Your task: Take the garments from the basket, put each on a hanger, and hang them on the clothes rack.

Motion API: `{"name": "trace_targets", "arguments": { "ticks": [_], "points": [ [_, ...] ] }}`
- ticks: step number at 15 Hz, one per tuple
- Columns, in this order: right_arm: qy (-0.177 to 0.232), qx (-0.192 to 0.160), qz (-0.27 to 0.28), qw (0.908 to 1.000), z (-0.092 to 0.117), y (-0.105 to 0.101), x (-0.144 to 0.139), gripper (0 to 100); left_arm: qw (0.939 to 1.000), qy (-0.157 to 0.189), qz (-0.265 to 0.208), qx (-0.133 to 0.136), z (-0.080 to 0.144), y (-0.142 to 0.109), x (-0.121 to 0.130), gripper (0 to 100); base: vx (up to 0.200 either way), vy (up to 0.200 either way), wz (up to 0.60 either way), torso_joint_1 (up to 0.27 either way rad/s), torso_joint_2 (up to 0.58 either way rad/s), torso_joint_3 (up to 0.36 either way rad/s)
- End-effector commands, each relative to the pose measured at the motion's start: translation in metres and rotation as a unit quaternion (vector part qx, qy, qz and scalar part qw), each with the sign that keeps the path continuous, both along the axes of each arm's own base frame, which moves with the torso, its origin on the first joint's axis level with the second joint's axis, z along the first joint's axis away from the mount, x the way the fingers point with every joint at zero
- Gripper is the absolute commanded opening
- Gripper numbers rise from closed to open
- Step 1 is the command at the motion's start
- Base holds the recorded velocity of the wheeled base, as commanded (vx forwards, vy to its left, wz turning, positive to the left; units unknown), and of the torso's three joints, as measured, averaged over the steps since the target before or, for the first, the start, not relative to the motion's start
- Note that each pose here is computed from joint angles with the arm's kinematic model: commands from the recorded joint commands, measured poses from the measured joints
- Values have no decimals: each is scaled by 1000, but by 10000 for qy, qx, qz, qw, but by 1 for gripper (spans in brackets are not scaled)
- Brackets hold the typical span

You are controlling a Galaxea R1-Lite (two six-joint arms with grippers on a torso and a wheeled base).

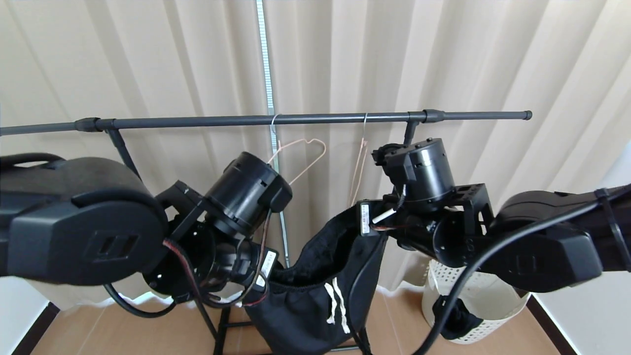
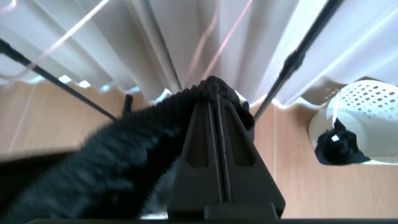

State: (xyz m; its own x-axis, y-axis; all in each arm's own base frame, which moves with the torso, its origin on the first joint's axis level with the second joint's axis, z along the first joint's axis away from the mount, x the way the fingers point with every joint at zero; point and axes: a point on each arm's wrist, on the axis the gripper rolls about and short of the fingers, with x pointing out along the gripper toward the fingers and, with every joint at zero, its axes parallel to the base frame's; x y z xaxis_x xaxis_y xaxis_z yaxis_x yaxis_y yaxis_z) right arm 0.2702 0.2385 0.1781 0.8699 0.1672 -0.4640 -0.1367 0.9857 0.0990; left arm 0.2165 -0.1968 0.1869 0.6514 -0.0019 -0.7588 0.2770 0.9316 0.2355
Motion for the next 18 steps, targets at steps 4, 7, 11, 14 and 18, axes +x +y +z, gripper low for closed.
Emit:
{"name": "trace_targets", "arguments": {
  "ticks": [4,7,11,14,18],
  "points": [
    [-309,239,-64,9992,4,32,44,0,9994,93,-323,-25,-12,-13,-25,0,0,0,0,0,0,0],
    [-416,339,-41,9986,14,40,50,0,9990,199,-310,-270,-20,-31,-36,0,0,0,0,0,0,0],
    [-451,422,-30,9981,7,53,60,0,9938,455,-505,-884,-26,-52,-39,0,0,0,0,0,0,0],
    [-512,545,-55,9972,11,57,64,0,9925,447,-469,-1034,-23,-56,-39,0,0,0,0,0,0,0],
    [-541,630,-76,9965,19,54,61,0,9923,463,-291,-1109,-23,-52,-36,0,0,0,0,0,0,0]
  ]
}}
